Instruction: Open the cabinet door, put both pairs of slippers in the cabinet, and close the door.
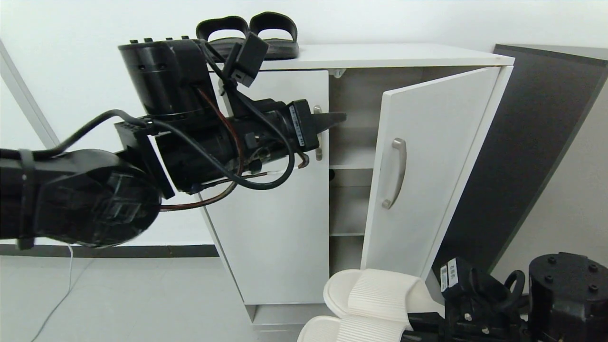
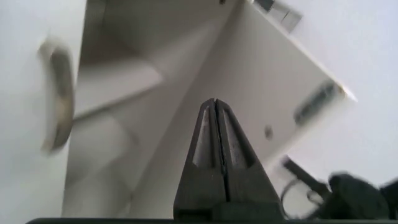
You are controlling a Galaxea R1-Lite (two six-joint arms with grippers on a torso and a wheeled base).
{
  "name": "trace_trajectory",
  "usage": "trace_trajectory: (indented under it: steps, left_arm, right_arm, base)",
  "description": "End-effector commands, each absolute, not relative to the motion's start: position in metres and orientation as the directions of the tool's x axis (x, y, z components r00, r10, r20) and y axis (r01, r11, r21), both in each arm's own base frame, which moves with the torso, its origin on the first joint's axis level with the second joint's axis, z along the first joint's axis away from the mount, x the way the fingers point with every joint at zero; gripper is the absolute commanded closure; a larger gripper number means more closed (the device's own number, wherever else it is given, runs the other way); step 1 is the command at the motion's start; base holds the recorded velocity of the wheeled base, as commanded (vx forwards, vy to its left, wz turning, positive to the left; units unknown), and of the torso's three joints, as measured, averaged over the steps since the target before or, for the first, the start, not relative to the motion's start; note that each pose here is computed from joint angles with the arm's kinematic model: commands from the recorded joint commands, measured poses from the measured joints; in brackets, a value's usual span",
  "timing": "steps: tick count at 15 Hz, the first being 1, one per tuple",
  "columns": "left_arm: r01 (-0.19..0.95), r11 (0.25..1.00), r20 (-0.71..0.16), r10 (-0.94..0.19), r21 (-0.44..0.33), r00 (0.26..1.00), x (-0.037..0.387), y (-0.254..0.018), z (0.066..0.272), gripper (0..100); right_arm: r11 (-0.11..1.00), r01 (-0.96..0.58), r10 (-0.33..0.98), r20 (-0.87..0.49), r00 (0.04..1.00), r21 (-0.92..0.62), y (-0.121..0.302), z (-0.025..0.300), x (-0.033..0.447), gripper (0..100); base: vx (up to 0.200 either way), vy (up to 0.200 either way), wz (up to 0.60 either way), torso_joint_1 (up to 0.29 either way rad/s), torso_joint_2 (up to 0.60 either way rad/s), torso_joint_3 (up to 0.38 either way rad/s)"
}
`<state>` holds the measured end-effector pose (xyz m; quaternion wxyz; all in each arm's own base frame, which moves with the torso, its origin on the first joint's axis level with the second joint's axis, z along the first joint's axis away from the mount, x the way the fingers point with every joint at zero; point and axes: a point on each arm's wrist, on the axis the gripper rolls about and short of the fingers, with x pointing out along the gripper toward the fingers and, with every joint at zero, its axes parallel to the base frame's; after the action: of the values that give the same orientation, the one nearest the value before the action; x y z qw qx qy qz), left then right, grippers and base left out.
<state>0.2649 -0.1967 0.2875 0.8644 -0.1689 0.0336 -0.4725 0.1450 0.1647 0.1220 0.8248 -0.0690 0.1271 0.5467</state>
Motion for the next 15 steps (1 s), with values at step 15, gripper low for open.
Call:
trace_trajectory:
  steps: [15]
  left_arm:
    - [0.919, 0.283, 0.157, -0.93, -0.273, 0.333, 0.253, -0.307, 0.258, 100]
  right_arm:
    - [0.32, -0.947, 0.901, -0.321, 0.291, 0.038, 0.171, 0.113, 0.128, 100]
  base:
    - [-0.16, 0.0, 0.0, 0.001, 0.0, 0.003]
